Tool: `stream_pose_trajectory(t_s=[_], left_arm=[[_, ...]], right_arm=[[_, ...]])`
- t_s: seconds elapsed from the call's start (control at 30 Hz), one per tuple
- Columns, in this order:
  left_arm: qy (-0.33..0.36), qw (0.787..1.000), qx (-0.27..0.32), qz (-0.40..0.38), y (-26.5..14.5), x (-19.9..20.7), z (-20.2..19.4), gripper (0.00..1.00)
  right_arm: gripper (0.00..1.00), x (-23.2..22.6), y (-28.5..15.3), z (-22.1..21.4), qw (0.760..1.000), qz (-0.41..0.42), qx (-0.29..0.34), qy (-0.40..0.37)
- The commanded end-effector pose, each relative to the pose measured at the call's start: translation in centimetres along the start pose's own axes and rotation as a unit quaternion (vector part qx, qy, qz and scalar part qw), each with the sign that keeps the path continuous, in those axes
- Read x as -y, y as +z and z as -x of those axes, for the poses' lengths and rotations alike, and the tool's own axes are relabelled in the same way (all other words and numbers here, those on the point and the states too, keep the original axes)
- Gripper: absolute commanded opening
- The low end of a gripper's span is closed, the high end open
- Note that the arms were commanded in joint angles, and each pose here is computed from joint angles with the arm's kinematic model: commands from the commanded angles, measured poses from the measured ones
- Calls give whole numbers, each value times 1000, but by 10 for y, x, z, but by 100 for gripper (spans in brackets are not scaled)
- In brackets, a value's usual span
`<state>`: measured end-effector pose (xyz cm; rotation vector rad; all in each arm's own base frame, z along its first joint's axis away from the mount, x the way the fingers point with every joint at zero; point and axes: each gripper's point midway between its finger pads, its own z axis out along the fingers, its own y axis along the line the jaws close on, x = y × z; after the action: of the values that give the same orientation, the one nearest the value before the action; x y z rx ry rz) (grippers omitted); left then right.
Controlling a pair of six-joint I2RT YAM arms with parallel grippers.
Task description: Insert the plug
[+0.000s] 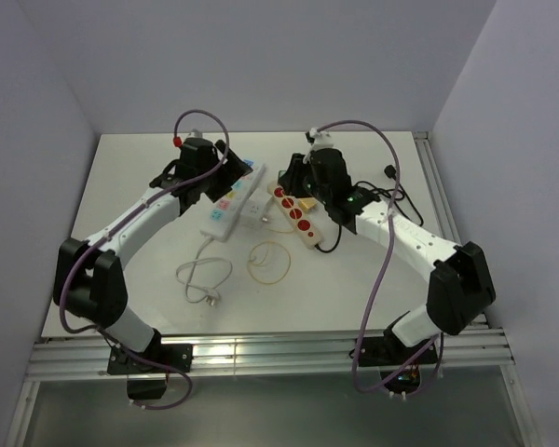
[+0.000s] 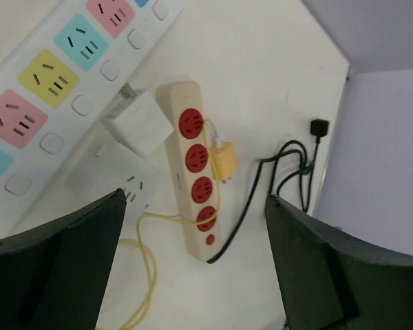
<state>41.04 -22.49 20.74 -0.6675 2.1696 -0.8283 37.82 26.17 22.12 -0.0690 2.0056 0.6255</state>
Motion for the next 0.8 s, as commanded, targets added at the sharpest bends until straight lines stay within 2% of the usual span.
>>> stream_pose_trajectory(t_s=[0.0,0.07,0.2,0.4,0.63,0.77], left_arm=[[65,997,12,-50,5,29,13,88],[79,995,12,-63,10,31,12,88],[105,988,-22,-110,15,40,-2,87],[130,985,-71,-94,42,34,-30,87],[140,979,-125,-76,87,30,-64,86],[127,975,-154,-97,109,36,-79,83]], right_arm=[[0,-4,8,-1,997,15,-48,-65],[0,3,15,-7,995,5,-72,-69],[0,22,12,-12,995,-20,-77,-64],[0,59,-8,-21,989,-83,-102,-67],[0,89,-41,-2,987,-139,-69,-39],[0,102,-59,6,989,-144,-38,-17]])
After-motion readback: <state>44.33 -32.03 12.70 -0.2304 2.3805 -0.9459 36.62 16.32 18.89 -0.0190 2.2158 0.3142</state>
